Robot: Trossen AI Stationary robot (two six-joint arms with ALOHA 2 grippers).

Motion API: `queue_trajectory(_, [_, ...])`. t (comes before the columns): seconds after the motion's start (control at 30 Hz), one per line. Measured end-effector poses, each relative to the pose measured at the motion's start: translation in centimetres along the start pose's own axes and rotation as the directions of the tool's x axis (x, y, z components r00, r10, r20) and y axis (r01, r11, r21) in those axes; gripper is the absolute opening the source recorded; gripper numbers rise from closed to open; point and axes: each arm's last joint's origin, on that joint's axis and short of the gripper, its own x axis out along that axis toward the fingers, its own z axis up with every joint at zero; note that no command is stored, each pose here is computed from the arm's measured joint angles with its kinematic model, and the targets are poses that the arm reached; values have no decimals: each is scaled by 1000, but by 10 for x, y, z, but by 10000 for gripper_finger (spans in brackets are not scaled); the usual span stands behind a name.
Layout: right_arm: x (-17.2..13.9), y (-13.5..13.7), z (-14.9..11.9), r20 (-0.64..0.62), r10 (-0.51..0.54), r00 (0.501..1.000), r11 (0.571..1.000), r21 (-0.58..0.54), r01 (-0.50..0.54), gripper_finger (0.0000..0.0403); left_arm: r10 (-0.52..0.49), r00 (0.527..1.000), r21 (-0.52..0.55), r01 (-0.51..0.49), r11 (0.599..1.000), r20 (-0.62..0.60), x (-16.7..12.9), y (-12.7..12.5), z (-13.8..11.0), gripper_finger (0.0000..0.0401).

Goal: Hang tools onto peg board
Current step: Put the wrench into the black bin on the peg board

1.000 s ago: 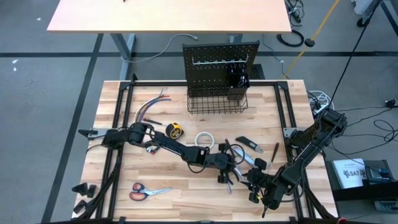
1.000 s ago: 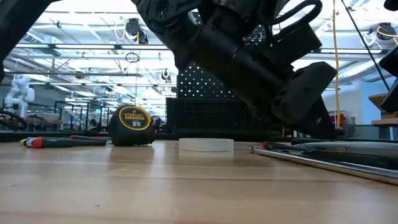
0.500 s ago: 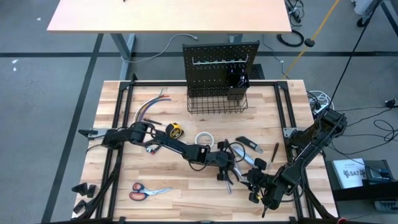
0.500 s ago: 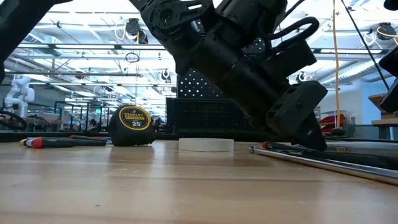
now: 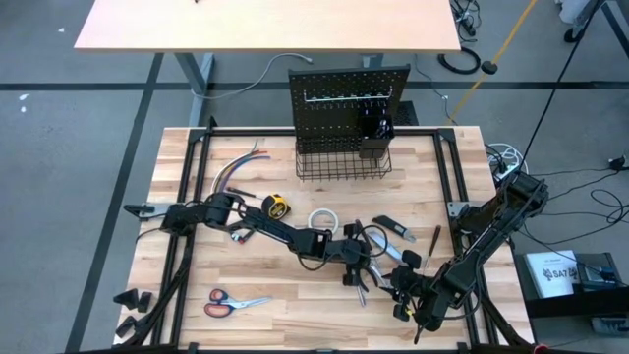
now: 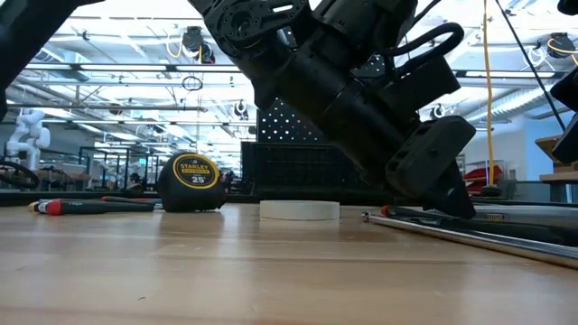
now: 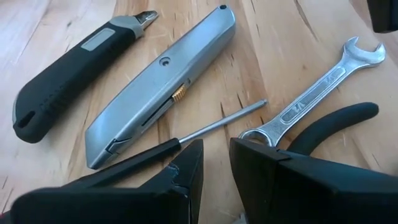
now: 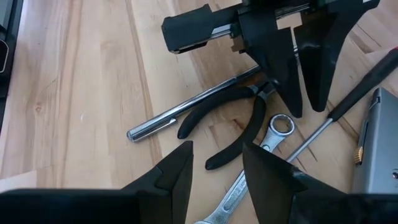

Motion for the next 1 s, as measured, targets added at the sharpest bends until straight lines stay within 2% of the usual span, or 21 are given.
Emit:
queue_trajectory(0.3, [0,0,0,0,0,1000,1000,-2,0,130,-5,997,-11,6,1000,80,-1,-3,8,86])
queue_trajectory(0.5, [0,0,0,0,0,1000,1000,-2,0,130,-9,998,-8,9,1000,70,-1,-3,7,86])
queue_trajectory(0.67, [0,0,0,0,0,1000,1000,-1,0,130,-60,996,-3,61,998,64,-1,-5,6,86])
queue_trajectory(1.0, [0,0,0,0,0,1000,1000,0,0,130,-62,998,0,62,998,34,-1,-5,4,86])
